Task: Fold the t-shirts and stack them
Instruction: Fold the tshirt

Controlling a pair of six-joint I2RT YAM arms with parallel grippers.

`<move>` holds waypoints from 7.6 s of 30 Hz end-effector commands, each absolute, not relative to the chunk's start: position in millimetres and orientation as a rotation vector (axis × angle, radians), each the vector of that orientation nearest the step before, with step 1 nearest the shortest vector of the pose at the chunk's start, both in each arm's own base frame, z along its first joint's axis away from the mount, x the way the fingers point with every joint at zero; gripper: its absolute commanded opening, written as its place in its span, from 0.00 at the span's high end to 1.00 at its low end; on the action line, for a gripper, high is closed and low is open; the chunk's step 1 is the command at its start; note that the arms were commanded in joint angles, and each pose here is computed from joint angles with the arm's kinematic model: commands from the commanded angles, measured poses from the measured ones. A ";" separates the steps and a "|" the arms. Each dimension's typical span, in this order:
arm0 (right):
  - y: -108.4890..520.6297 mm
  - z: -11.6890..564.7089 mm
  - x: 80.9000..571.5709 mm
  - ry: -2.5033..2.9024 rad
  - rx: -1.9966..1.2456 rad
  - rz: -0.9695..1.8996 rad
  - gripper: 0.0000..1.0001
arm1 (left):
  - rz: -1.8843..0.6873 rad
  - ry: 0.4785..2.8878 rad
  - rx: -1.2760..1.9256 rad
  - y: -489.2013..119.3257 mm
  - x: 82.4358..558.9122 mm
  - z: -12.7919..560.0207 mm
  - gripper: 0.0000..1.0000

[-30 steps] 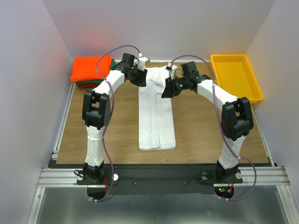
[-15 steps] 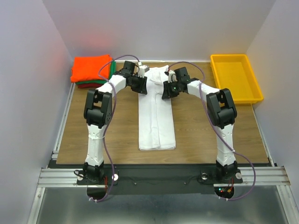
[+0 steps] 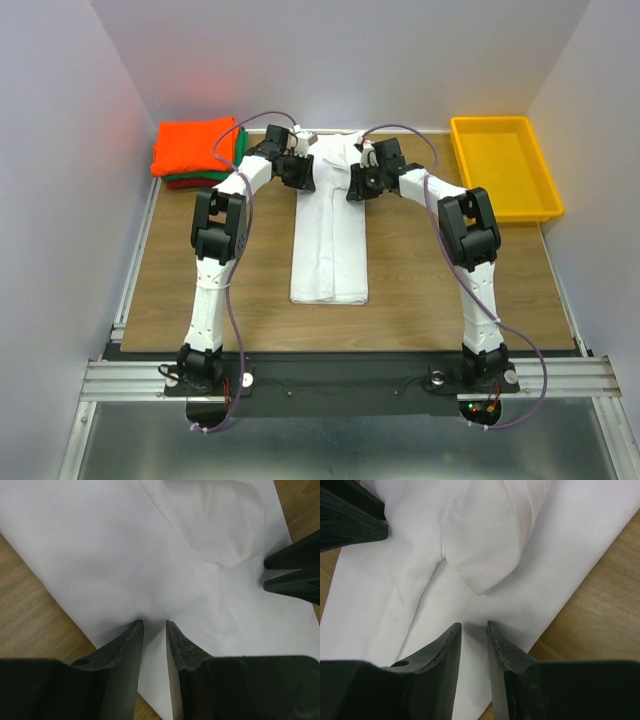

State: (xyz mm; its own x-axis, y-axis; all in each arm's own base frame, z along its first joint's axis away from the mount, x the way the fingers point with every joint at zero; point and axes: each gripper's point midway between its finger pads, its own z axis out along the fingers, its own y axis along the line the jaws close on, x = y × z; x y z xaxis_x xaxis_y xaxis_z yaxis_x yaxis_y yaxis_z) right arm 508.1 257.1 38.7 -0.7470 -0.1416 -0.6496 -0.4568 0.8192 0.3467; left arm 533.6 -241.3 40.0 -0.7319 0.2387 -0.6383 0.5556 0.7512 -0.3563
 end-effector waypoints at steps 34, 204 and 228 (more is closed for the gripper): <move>226.5 301.1 307.8 1.525 -1.312 0.538 0.04 | -0.390 1.450 1.135 -188.6 340.0 351.4 0.10; 279.9 63.7 344.6 1.607 -1.622 0.489 0.60 | -0.431 1.640 1.808 -212.2 348.1 63.4 0.49; 269.1 66.4 359.1 1.677 -1.543 0.323 0.99 | -0.492 1.728 1.817 -210.2 358.8 69.0 1.00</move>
State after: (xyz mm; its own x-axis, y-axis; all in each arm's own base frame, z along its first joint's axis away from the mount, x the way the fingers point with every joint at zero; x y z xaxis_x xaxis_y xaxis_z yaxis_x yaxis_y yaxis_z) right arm 343.1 270.5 30.5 0.1015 -0.7201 -0.6864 -0.9542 0.1247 -0.2720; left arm 353.9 -204.6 32.9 0.1019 0.8085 -0.5796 0.9869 -0.0089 0.1611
